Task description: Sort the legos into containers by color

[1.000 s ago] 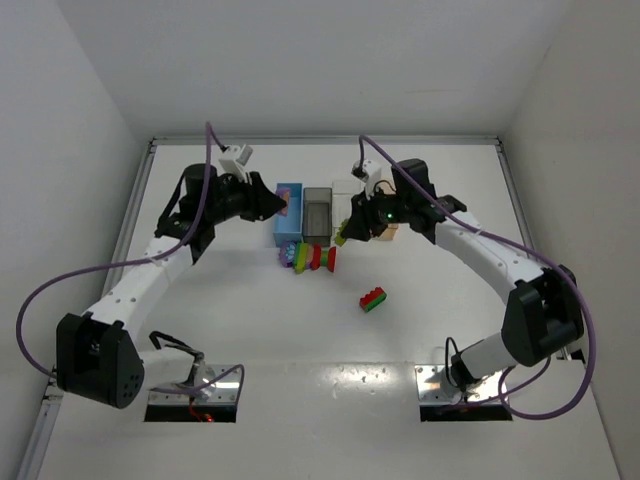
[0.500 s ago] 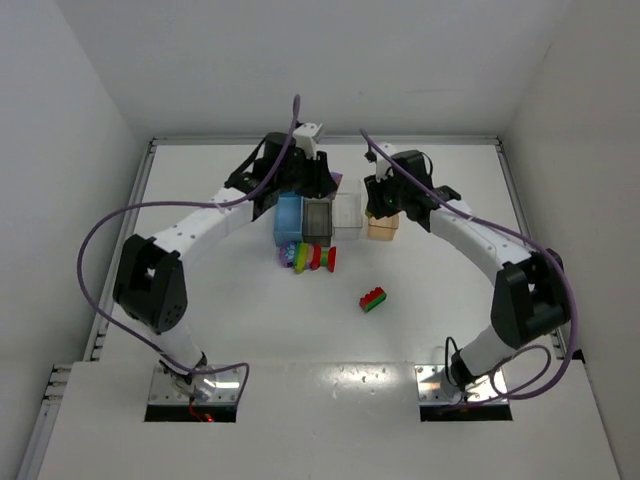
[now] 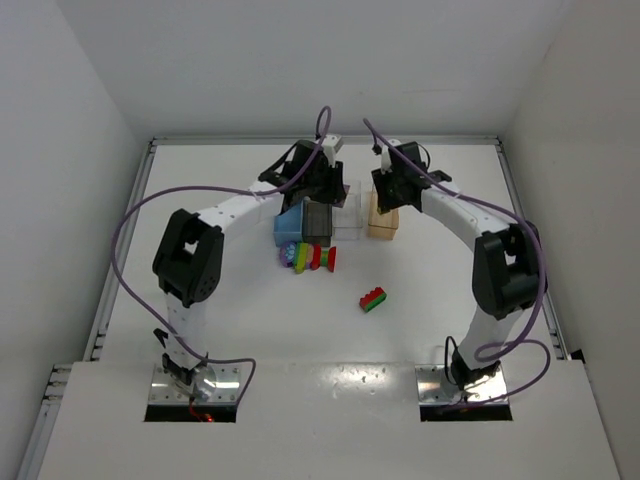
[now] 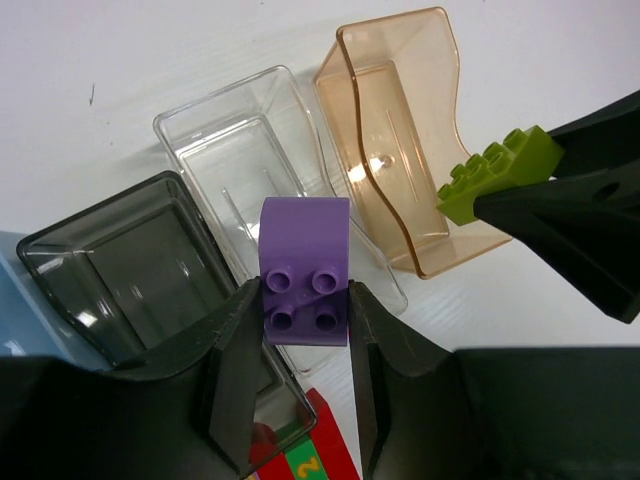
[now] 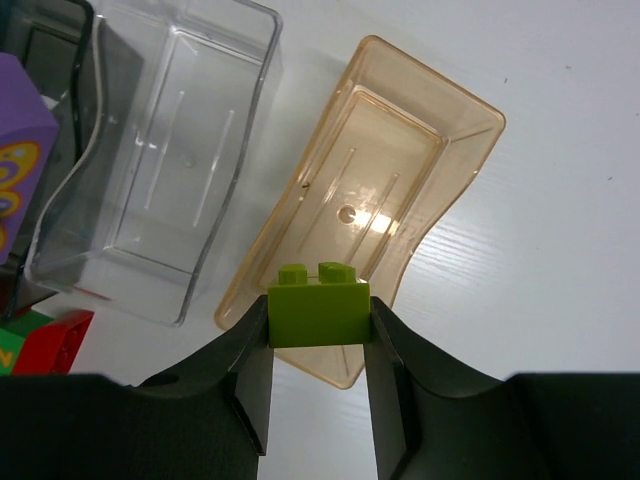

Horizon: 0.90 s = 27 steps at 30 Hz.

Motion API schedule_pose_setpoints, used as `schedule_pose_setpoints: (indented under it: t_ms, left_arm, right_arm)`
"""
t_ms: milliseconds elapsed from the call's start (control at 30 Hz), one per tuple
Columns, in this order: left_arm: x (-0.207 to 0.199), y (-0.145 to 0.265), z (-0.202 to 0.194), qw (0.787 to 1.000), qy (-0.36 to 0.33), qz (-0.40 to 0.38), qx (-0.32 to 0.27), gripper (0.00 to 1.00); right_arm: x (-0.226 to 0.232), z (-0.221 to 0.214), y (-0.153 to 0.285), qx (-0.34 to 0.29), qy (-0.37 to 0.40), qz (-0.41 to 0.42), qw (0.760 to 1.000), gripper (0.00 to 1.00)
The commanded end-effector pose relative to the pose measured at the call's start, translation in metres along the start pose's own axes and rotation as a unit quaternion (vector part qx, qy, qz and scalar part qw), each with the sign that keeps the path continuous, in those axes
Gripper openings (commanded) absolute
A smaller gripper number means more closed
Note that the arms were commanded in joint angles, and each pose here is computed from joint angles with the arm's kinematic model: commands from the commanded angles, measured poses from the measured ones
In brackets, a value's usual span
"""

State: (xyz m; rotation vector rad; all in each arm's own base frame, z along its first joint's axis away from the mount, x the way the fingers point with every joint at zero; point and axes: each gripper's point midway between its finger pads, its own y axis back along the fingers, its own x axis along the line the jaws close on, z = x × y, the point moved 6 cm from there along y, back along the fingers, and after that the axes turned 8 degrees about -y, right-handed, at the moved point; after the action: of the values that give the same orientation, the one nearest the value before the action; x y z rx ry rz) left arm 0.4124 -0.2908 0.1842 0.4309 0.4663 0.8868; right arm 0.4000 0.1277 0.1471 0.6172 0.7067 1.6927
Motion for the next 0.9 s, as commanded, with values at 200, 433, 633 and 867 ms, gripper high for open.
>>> schedule_pose_setpoints:
  t_ms: [200,433,633,867]
  left_arm:
    - [-0.015,-0.016,0.015,1.000,-0.006,-0.019,-0.022,0.01]
    - [-0.012,-0.029,0.005,1.000,0.000,-0.017,-0.012,0.12]
    - [-0.017,-0.032,0.006,1.000,-0.003,-0.021,-0.015,0.49]
    - [-0.024,-0.015,0.025,0.999,-0.026,-0.025,-0.041,0.69]
  right_arm:
    - [-0.014,0.009,-0.015,0.005,-0.024,-0.016,1.000,0.05]
    - [-0.018,0.002,-0.024,0.020,-0.027,-0.016,0.999,0.14]
    - [-0.018,0.002,-0.024,0.020,-0.027,-0.016,0.999,0.40]
    - [-0.010,0.009,-0.009,-0.006,-0.020,0.006,1.000,0.68]
